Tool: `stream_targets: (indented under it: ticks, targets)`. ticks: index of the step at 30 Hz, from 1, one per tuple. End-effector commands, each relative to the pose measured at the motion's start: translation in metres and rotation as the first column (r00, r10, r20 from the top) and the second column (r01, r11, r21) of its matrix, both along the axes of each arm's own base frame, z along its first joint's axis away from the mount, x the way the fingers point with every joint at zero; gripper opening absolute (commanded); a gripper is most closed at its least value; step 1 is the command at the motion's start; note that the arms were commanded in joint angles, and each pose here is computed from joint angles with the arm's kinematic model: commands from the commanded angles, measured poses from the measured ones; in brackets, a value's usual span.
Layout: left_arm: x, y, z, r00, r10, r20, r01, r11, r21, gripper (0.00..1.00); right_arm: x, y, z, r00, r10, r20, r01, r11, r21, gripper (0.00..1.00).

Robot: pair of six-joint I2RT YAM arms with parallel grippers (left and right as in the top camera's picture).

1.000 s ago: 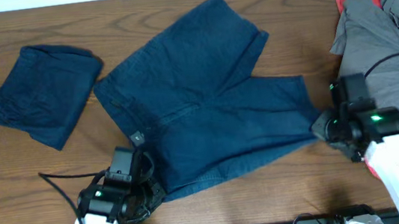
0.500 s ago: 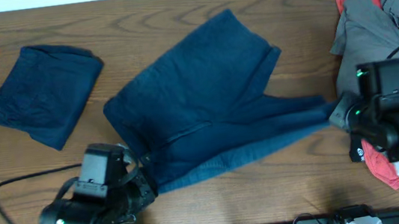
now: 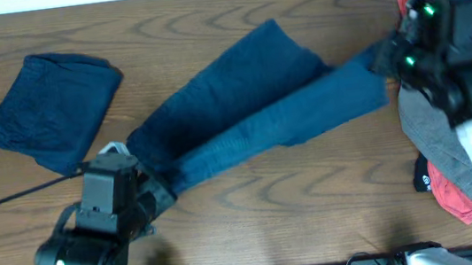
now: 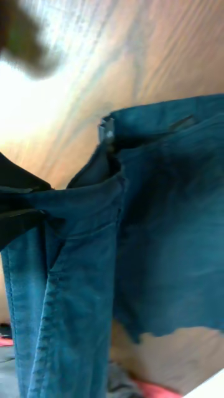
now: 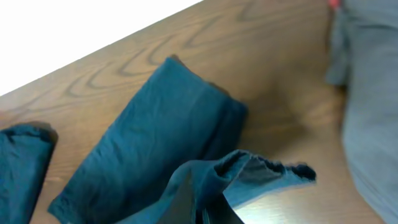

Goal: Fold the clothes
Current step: 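Lift the hem with both grippers and fold it away over the shorts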

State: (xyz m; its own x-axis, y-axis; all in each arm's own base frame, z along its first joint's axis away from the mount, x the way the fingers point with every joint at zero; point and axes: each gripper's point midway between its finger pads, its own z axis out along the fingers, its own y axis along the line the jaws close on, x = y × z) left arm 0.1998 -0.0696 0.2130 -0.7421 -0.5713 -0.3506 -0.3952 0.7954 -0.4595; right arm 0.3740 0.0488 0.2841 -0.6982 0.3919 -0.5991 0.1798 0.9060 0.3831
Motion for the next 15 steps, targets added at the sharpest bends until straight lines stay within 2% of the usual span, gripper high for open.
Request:
stream_targets:
  ticks: [1, 9, 12, 15]
  targets:
    - [0.017, 0.029, -0.004, 0.986, 0.166, 0.012, -0.167, 0.979, 0.116, 0.06, 0.032, -0.013, -0.01, 0.999, -0.005, 0.033, 0.008, 0.995, -0.1, 0.01]
    - [0.043, 0.043, -0.041, 0.926, 0.367, -0.093, -0.341, 0.915, 0.215, 0.06, 0.092, 0.043, -0.044, 0.979, 0.181, 0.098, -0.165, 0.975, -0.149, 0.01]
    - [0.052, 0.058, -0.047, 0.883, 0.466, -0.056, -0.435, 0.857, 0.277, 0.06, 0.109, 0.057, -0.057, 0.973, 0.201, 0.113, -0.182, 0.971, -0.156, 0.01]
    - [0.069, 0.066, -0.05, 0.866, 0.499, -0.01, -0.472, 0.826, 0.308, 0.06, 0.123, 0.07, -0.075, 0.969, 0.218, 0.116, -0.199, 0.967, -0.157, 0.01]
